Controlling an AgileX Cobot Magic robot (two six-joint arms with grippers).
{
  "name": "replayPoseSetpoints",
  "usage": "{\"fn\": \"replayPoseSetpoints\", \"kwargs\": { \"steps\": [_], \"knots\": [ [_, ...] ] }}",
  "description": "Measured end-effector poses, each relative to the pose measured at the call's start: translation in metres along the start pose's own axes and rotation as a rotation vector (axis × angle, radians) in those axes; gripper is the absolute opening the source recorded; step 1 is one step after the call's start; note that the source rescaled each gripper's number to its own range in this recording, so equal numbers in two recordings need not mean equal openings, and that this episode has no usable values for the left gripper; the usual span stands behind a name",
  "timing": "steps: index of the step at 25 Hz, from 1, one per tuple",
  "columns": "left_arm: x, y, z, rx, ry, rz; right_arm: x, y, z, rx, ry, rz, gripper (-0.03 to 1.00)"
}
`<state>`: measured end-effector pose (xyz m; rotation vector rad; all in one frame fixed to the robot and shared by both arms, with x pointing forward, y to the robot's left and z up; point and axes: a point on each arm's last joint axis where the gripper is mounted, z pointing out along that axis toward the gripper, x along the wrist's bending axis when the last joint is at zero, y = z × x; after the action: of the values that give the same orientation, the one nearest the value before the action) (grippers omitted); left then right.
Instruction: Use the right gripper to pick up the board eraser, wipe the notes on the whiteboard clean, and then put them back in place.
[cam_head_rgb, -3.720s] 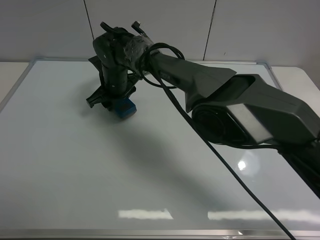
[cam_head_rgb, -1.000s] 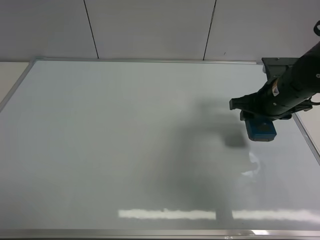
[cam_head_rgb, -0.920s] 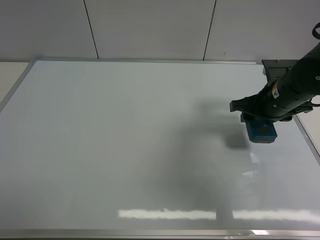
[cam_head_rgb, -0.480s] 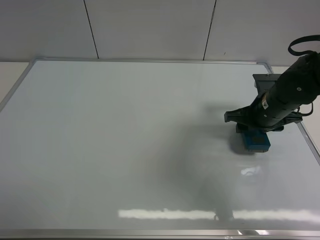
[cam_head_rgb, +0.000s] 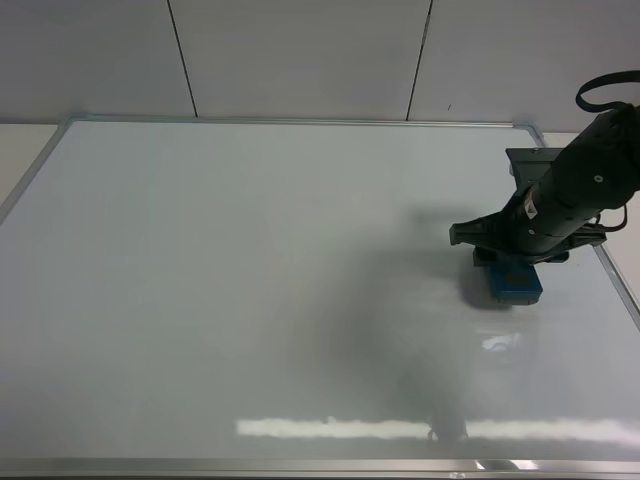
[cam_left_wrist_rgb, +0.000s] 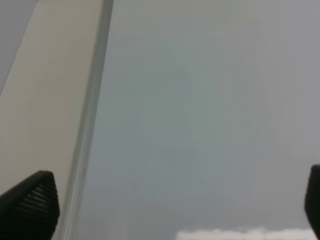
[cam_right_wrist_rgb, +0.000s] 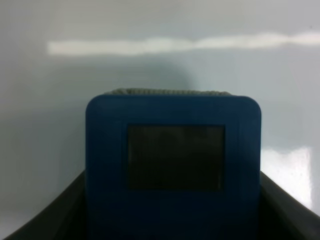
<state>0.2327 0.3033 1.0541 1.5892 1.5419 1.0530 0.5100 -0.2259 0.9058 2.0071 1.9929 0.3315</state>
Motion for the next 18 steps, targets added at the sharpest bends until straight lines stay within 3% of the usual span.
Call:
{"fn": "replayPoseSetpoints", "kwargs": {
  "steps": [3,4,6,8,9,12,18],
  "knots": [
    [0.0000,0.0000,0.0000,0.000,0.000,0.000,-0.0009,-0.0001,0.0000,0.001,-0.010,-0.021,0.01],
    [0.0000,0.0000,0.0000,0.000,0.000,0.000,-0.0012,0.0000,0.0000,-0.001,-0.013,-0.031,0.08],
    [0.0000,0.0000,0.0000,0.000,0.000,0.000,-0.0019,0.0006,0.0000,-0.006,-0.021,-0.071,0.57],
    [0.0000,0.0000,0.0000,0.000,0.000,0.000,-0.0023,0.0010,0.0000,-0.011,-0.026,-0.098,0.84],
    [0.0000,0.0000,0.0000,0.000,0.000,0.000,-0.0024,0.0011,0.0000,-0.012,-0.027,-0.103,0.90],
    [0.0000,0.0000,0.0000,0.000,0.000,0.000,-0.0025,0.0011,0.0000,-0.012,-0.027,-0.106,0.98],
    [0.0000,0.0000,0.0000,0.000,0.000,0.000,-0.0026,0.0029,-0.0063,-0.030,-0.019,-0.092,1.00]
  ]
}}
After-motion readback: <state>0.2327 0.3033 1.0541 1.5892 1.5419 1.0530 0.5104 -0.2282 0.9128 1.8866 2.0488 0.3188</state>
